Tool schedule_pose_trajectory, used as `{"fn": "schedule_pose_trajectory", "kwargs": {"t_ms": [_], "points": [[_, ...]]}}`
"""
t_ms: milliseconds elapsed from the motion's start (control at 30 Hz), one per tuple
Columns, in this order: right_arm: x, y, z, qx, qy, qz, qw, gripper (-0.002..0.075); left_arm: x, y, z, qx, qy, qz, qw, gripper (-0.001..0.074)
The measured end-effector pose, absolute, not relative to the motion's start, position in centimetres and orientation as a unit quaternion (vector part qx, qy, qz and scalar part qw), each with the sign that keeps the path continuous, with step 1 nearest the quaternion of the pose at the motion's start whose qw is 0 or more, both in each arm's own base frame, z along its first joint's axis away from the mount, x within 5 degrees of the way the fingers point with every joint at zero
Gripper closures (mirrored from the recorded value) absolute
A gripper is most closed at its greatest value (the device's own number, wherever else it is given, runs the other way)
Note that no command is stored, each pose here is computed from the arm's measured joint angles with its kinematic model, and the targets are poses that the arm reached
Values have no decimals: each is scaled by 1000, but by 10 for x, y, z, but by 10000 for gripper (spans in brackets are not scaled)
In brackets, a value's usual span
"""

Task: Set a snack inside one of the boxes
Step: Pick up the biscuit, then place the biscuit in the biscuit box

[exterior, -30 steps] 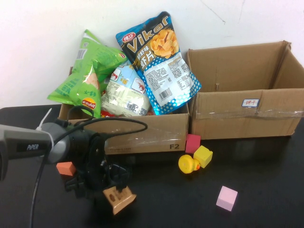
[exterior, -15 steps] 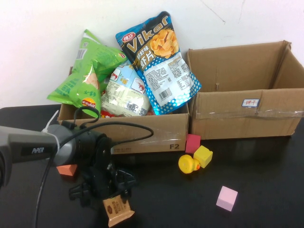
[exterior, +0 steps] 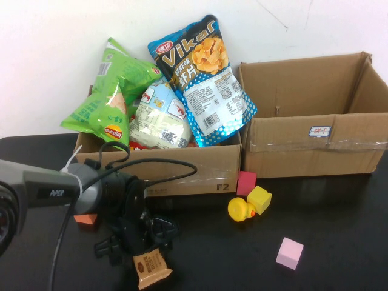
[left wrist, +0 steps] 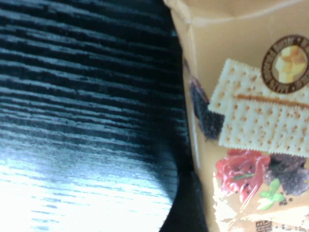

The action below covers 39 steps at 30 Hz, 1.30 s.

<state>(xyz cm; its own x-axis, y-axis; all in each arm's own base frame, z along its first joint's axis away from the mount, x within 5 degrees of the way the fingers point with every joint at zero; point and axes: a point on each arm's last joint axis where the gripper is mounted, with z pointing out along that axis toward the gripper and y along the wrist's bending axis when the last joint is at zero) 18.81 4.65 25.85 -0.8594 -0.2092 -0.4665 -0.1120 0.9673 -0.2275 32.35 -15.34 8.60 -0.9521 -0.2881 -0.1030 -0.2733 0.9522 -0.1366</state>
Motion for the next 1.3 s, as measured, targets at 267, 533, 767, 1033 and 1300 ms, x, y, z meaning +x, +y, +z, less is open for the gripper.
{"fn": "schedule_pose_trajectory", "kwargs": {"t_ms": [267,533,767,1033,1300], "points": [[188,47,258,-83,960,-93,252,723,325,-153,86,-124,988,-55,70,246],[188,48,258,-81,960,-90,252,723,322,-152,87,-83,994,-47,57,292],[188,48,258,-81,960,-89,252,723,300,-178,143,45,992,-88,74,292],[188,48,258,-81,960,-89,251,723,307,-253,248,211,926,-240,200,292],[188,48,258,-81,960,-88,252,723,379,-303,336,217,832,-302,412,292]]}}
